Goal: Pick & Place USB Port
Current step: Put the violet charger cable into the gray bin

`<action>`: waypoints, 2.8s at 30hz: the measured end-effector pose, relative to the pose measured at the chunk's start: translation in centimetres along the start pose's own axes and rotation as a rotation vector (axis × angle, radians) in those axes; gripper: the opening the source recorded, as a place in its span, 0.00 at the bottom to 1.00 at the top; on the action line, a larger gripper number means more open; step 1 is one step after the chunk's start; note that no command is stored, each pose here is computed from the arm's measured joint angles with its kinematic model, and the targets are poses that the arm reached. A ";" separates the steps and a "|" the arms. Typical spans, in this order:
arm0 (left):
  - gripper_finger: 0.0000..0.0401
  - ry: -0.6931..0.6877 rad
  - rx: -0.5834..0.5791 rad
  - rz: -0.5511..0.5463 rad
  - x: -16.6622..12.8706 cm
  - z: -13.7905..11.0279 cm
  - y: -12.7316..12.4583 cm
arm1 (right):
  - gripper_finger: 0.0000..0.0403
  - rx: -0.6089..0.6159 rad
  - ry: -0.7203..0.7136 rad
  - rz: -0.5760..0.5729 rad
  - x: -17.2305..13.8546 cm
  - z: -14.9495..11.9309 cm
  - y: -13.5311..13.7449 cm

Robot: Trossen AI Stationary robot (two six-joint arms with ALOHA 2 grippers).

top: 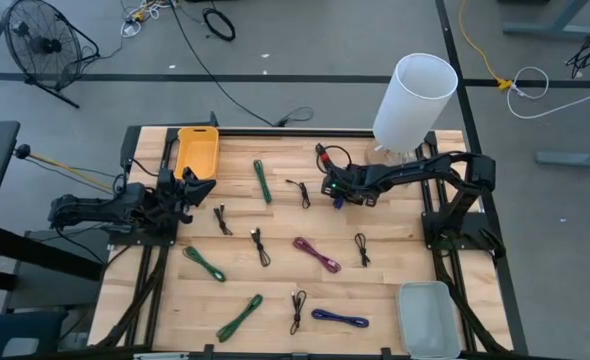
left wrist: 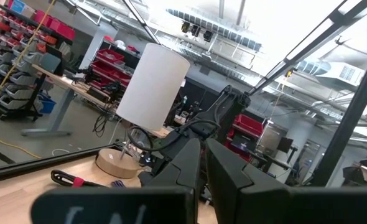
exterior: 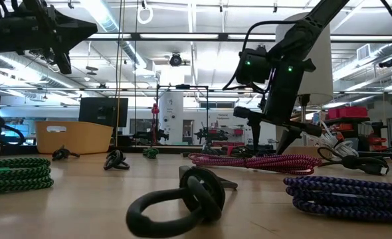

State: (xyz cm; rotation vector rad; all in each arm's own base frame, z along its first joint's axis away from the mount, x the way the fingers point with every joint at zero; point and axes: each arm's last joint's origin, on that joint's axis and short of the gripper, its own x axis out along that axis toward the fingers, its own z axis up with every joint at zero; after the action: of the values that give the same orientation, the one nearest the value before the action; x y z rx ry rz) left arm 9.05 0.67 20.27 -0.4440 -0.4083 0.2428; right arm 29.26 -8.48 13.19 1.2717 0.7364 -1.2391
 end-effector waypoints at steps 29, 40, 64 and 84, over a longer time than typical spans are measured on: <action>0.07 0.042 0.021 0.028 0.0 -0.5 0.2 | 0.00 -0.243 0.172 0.074 -5.4 -0.9 0.2; 0.07 0.041 0.021 0.030 0.0 -0.4 0.2 | 0.00 -0.329 0.272 0.170 -18.6 -4.9 -3.4; 0.07 0.049 0.021 0.029 0.0 -0.5 0.2 | 0.00 -0.337 0.696 -0.100 -29.9 -21.0 -11.5; 0.07 0.054 -0.034 0.032 0.0 -0.6 0.3 | 0.00 -0.574 0.606 -0.428 -29.5 -25.7 -16.7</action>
State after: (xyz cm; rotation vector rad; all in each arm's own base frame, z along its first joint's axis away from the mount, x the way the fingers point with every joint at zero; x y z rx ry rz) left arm 9.24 0.69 19.68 -0.4898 -0.3534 0.2552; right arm 11.75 26.30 30.32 1.0216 1.7358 -0.8475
